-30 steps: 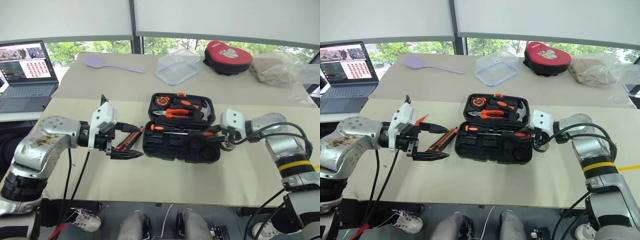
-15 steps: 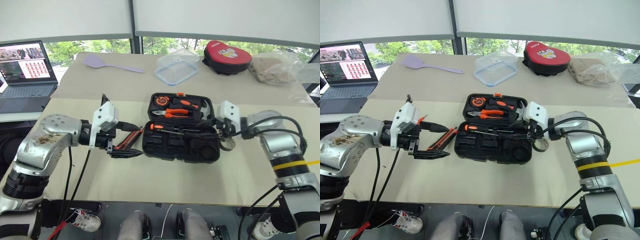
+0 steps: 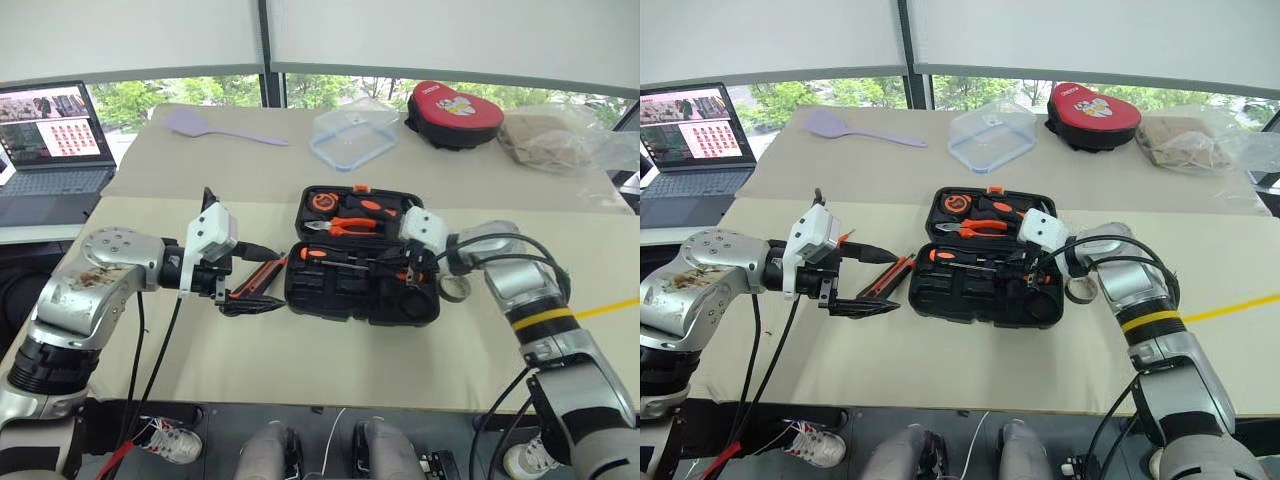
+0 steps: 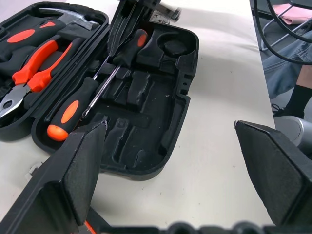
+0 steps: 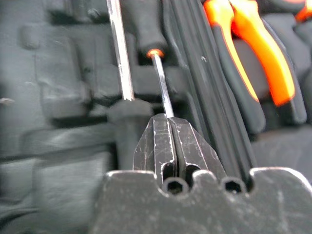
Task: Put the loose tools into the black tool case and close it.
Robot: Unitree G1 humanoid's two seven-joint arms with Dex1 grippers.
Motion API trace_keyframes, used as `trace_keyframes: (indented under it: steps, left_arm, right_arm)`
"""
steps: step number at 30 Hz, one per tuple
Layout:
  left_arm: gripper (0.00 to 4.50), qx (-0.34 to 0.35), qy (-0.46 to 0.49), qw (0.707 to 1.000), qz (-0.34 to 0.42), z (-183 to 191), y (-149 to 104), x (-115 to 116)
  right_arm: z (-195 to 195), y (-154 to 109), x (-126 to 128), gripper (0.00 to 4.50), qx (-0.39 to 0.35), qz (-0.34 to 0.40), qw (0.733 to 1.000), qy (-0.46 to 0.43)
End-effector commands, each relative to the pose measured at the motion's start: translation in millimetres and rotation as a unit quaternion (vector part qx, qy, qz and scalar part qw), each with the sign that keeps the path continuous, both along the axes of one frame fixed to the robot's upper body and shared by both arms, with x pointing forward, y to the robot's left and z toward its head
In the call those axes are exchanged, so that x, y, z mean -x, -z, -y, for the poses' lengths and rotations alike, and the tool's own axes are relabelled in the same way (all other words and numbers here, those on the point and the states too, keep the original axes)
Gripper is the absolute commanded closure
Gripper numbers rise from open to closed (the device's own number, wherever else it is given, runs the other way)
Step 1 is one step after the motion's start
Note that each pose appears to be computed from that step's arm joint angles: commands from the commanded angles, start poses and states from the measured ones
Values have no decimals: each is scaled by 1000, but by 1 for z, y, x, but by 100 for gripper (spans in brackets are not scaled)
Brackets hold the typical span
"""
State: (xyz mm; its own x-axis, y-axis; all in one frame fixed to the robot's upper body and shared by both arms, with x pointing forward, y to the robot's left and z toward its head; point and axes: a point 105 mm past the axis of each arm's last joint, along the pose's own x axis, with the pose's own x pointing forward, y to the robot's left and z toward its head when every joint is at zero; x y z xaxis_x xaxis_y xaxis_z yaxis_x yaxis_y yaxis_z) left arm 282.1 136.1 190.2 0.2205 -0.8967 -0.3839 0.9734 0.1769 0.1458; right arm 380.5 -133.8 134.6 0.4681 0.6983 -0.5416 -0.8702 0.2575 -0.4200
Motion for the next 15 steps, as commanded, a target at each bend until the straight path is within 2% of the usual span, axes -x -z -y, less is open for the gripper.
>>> trace_keyframes:
  steps: [1, 10, 15]
  left_arm:
    - [0, -1, 2, 1000, 28, 0, -11, 1]
    - [0, -2, -6, 1000, 27, -3, -9, 1]
    - [0, 1, -7, 1000, 29, -2, -8, -1]
  right_arm:
    - [-4, 11, 8, 446, 18, -15, 1000, -19]
    - [-12, -32, 3, 446, -55, 21, 998, -7]
    - [-12, -39, 4, 446, -66, 14, 998, -1]
